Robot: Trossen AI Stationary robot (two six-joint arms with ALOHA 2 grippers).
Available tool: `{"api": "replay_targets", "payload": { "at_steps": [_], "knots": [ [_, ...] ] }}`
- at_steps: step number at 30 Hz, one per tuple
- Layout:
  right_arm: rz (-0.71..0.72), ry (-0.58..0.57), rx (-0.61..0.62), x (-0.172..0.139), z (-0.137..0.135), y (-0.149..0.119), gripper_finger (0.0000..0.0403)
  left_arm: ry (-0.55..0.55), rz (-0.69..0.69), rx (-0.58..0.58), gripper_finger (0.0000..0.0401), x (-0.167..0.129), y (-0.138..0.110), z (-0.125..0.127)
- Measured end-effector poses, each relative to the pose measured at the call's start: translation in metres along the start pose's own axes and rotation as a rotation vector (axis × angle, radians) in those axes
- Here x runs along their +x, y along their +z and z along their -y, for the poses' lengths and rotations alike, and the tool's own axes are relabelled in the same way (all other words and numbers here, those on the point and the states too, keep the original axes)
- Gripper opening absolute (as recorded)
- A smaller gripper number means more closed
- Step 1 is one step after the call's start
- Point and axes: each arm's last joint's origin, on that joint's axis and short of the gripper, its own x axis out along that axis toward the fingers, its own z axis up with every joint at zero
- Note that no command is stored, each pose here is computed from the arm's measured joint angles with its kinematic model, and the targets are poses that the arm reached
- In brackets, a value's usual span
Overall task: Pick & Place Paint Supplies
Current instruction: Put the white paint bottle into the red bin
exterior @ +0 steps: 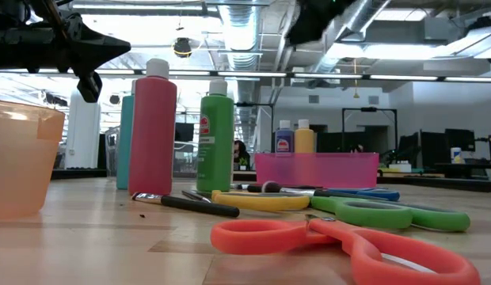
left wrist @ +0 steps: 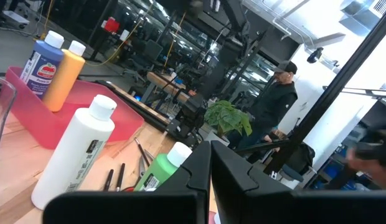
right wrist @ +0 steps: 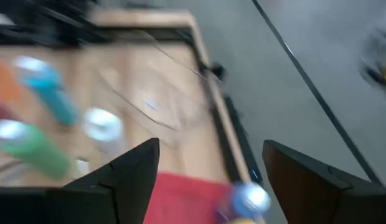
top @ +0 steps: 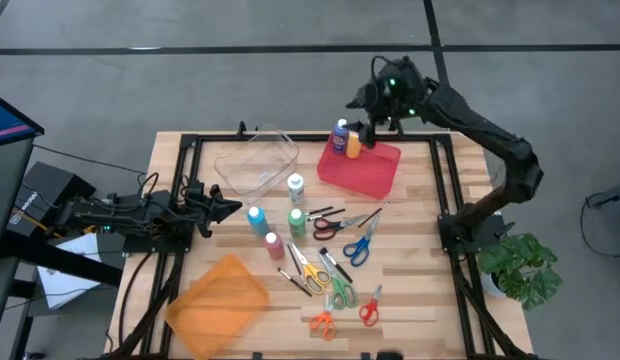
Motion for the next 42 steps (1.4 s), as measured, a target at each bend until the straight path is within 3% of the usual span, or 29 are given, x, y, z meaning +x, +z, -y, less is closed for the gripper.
{"api": "replay_targets", "payload": {
  "at_steps": [7,13,21,28,36,42],
  "knots": [
    [0.093,0.124,-0.094,0.001,-0.05,0.022,0.0282,0.0,0.0,0.0,0.0006,0.0,0.0,0.0],
    [0.077,0.196,-0.119,0.046,-0.073,0.025,0.0282,-0.001,0.0,0.0,0.0006,0.0,0.0,0.0],
    [0.002,0.301,-0.123,0.122,-0.08,0.004,0.0282,0.0,0.0,0.0,0.0006,0.0,0.0,0.0],
    [-0.023,0.39,-0.13,0.168,-0.092,-0.013,0.0282,0.0,0.0,0.0,0.0006,0.0,0.0,0.0],
    [-0.039,0.405,-0.126,0.192,-0.094,-0.025,0.0281,-0.001,0.0,-0.001,0.0006,0.0,0.0,0.0],
    [-0.044,0.394,-0.116,0.194,-0.087,-0.027,0.0281,0.0,0.0,-0.001,0.0006,0.0,0.0,0.0]
  ]
}}
